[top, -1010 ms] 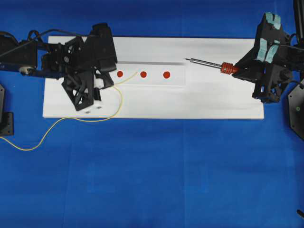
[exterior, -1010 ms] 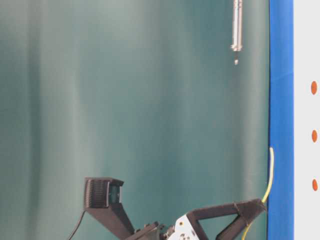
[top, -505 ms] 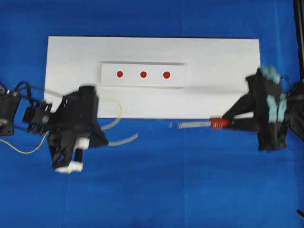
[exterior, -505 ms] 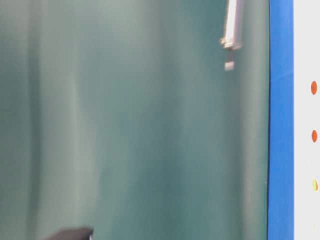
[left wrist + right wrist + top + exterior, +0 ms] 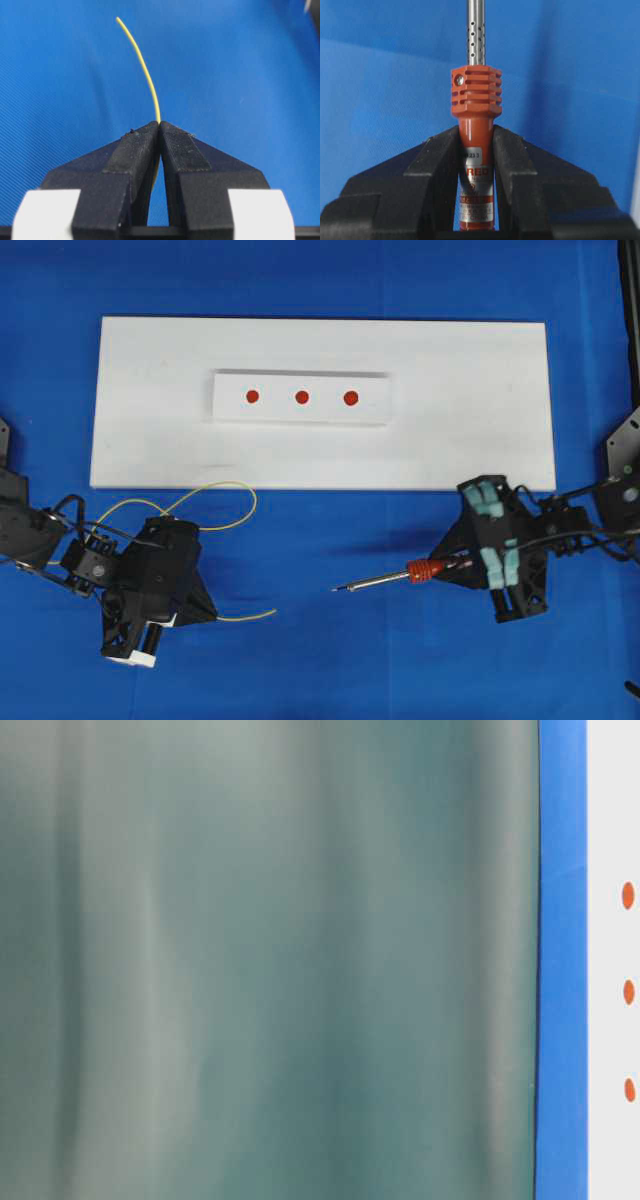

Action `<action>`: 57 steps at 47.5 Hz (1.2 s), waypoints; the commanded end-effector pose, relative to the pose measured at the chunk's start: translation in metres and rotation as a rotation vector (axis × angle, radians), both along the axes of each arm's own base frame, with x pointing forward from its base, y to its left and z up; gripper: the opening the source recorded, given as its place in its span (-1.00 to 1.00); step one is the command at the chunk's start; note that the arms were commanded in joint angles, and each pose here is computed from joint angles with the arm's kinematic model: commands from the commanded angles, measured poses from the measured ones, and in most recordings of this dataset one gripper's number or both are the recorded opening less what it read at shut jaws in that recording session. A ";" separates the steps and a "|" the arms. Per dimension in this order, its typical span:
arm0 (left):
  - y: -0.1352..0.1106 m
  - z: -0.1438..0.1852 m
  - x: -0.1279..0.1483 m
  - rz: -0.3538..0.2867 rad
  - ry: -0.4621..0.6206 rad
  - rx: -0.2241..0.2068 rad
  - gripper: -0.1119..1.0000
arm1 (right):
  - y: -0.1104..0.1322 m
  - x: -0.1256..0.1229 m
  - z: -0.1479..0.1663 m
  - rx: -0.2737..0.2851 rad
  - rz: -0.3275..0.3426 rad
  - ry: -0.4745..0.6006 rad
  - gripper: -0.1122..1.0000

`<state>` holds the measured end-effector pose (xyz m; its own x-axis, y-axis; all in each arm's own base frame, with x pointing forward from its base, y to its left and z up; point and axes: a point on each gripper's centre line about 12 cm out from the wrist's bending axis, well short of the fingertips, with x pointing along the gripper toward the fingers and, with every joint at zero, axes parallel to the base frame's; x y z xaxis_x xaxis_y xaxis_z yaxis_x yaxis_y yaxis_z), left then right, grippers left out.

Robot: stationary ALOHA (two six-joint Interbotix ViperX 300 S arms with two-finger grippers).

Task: Touch the tip of the soldering iron to the tip of the solder at the mark.

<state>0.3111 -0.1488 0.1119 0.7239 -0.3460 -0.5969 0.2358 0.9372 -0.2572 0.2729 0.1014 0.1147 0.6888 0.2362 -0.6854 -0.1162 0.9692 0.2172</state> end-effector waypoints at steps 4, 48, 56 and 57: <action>-0.005 -0.010 0.008 -0.007 -0.019 -0.003 -0.75 | 0.008 0.010 -0.016 0.013 -0.016 -0.005 -0.69; 0.006 0.016 0.006 0.008 -0.002 0.022 0.48 | 0.026 0.025 -0.001 0.034 0.010 -0.014 0.73; 0.026 0.057 0.000 0.039 -0.015 0.041 0.47 | 0.010 0.020 0.045 0.027 0.024 -0.067 0.66; 0.029 0.062 -0.001 0.039 -0.020 0.047 0.47 | 0.008 0.019 0.051 0.022 0.027 -0.074 0.66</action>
